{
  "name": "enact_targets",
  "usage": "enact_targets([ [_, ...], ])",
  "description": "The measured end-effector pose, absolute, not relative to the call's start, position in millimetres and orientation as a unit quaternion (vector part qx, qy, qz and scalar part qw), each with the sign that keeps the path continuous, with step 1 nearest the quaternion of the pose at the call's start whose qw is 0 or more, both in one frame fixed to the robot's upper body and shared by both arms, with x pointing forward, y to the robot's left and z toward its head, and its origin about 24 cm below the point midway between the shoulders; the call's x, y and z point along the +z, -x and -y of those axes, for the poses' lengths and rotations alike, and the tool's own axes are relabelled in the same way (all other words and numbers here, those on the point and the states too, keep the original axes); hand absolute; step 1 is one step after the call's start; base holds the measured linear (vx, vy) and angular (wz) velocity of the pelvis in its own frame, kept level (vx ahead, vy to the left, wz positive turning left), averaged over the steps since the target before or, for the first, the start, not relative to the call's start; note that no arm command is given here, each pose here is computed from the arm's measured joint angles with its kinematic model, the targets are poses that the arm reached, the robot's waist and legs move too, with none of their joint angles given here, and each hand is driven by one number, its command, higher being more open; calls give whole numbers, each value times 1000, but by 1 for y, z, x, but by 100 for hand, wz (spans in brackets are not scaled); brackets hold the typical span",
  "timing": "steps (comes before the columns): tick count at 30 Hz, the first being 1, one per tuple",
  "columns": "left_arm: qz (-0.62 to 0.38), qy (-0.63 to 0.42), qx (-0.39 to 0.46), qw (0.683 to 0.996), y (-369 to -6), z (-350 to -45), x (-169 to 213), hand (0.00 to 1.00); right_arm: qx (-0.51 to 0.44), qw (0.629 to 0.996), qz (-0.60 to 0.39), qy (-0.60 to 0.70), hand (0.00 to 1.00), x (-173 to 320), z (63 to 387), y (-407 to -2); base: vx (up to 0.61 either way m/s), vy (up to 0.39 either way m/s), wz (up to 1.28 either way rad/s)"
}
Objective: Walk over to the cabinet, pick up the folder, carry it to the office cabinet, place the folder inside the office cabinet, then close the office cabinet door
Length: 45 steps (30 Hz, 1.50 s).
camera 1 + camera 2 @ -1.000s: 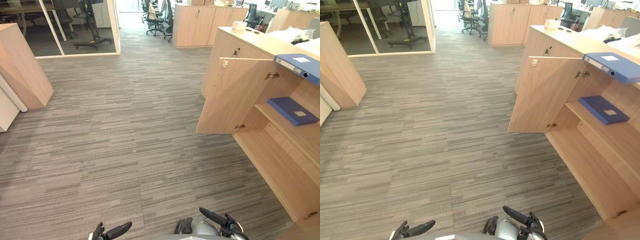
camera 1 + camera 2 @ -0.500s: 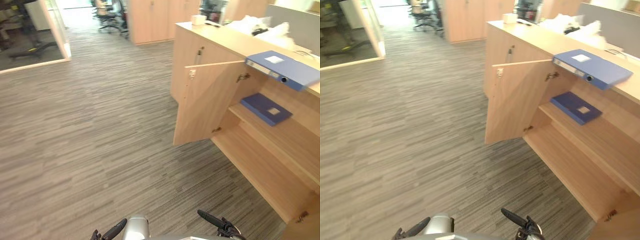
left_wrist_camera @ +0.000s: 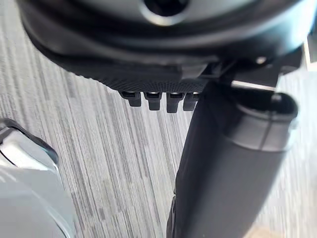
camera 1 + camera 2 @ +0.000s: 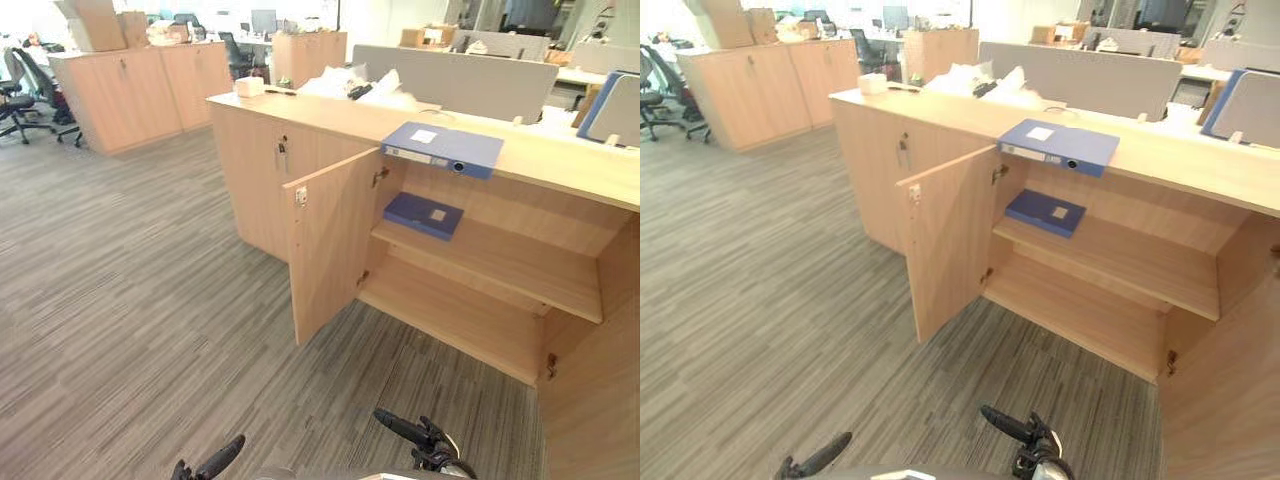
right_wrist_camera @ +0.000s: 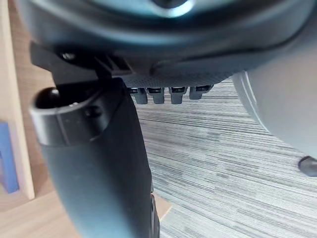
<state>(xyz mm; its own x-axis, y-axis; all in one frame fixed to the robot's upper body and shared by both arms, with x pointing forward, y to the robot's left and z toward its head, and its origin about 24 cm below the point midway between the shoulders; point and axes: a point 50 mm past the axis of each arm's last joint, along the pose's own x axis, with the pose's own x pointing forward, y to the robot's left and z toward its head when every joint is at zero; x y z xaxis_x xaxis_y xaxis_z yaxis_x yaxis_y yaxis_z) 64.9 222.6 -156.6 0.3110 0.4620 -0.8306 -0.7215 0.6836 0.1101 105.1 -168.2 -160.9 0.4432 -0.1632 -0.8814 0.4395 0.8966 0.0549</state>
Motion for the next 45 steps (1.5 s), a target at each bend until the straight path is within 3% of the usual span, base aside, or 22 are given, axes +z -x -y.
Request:
enact_targets([
  [8, -461, 151, 366, 794, -75, -212, -159, 100, -183, 845, -480, -149, 100, -159, 170, -111, 131, -187, -74],
  [12, -463, 160, 351, 798, -79, -197, -160, 100, -208, 832, -492, -150, 100, -160, 184, -105, 376, -347, 21],
  [17, -458, 175, 379, 785, -72, -204, -160, 100, -228, 819, -508, -135, 100, -162, 198, -95, 364, -214, -27],
  [24, -434, 159, 375, 804, -77, -220, -153, 100, -206, 807, -538, -127, 100, -167, 188, -91, 352, 130, -76],
  [29, -445, 138, 355, 810, -74, -225, -155, 100, -185, 818, -532, -123, 100, -165, 178, -102, 361, 261, -15],
  [33, -466, 147, 340, 804, -68, -217, -160, 100, -146, 839, -506, -134, 100, -159, 161, -125, 242, 166, -13],
  [41, -476, 157, 303, 811, -65, -205, -162, 100, -128, 837, -526, -80, 100, -162, 175, -107, 76, 67, -19],
  [45, -456, 225, 334, 794, -64, -203, -163, 100, -95, 845, -523, -63, 100, -162, 166, -108, 33, -163, 17],
])
